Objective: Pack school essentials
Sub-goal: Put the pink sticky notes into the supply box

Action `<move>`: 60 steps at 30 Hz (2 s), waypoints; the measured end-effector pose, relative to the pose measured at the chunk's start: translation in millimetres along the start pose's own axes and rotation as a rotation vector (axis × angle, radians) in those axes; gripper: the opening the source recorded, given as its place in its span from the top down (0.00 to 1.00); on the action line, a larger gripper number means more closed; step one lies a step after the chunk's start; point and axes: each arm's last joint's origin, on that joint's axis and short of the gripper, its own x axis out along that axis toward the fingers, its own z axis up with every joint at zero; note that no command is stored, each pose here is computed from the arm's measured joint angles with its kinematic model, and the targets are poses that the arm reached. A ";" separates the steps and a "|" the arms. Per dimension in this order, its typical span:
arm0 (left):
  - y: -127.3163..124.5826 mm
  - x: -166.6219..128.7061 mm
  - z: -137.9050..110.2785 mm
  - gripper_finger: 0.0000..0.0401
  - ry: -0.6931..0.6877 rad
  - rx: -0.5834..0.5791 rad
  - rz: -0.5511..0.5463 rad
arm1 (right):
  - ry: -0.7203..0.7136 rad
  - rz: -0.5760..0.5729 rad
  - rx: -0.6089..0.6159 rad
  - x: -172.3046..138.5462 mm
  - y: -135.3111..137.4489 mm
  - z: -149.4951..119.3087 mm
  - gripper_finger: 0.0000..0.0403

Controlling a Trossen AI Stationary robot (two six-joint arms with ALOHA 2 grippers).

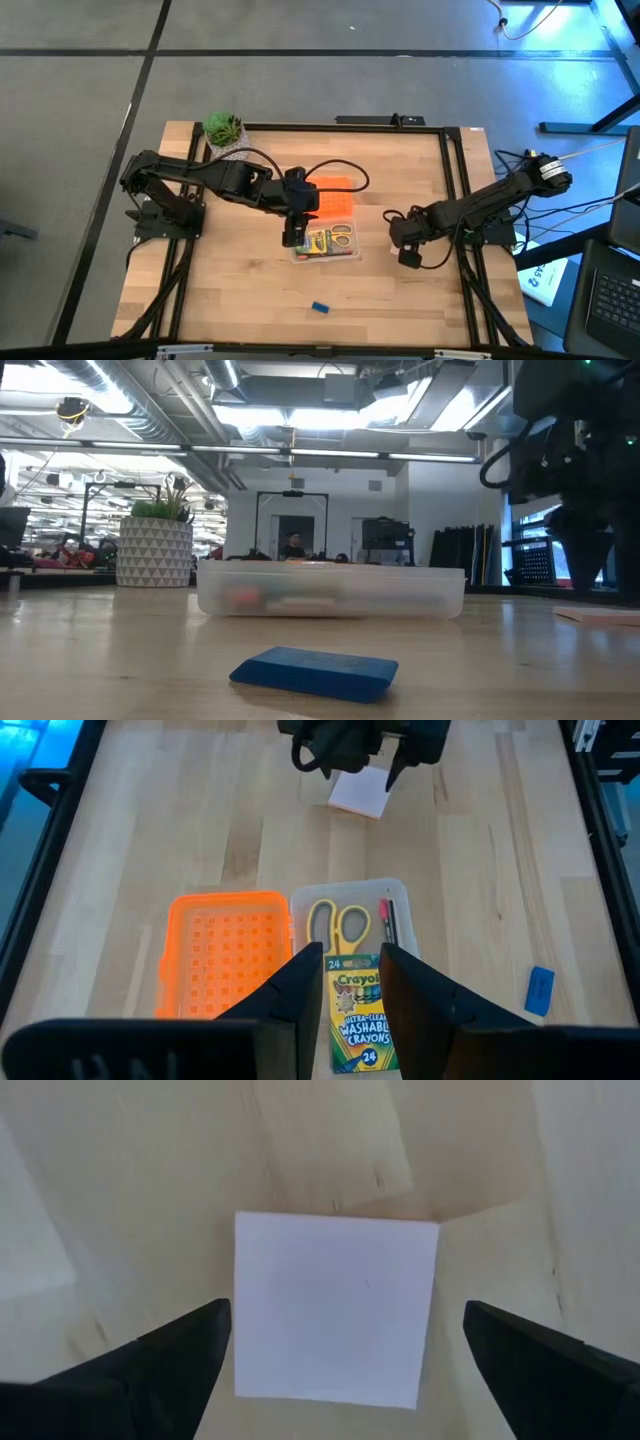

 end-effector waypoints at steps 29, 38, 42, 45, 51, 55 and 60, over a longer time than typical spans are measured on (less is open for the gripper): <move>2.1 0.0 0.3 0.77 -0.010 0.000 0.068 | -0.016 0.026 0.018 10.9 -2.3 -4.8 0.01; 2.0 -0.1 0.3 0.77 -0.010 0.000 0.068 | -0.029 0.047 -0.001 20.2 -5.2 -10.0 0.01; 2.0 0.0 0.3 0.77 -0.010 0.000 0.067 | -0.026 0.055 0.021 18.9 -4.6 -9.3 0.01; 2.0 0.0 0.3 0.77 -0.010 0.000 0.067 | -0.023 0.063 0.026 17.5 -3.7 -8.3 0.01; 2.0 0.0 0.3 0.77 -0.010 0.000 0.067 | -0.022 0.067 0.024 17.6 -3.5 -8.3 0.01; 1.9 0.0 0.3 0.77 -0.010 0.000 0.067 | -0.015 0.054 0.012 20.0 -3.1 -8.3 0.01; 1.9 0.0 0.3 0.77 -0.010 0.000 0.067 | -0.018 0.036 -0.007 21.6 -3.0 -7.7 0.01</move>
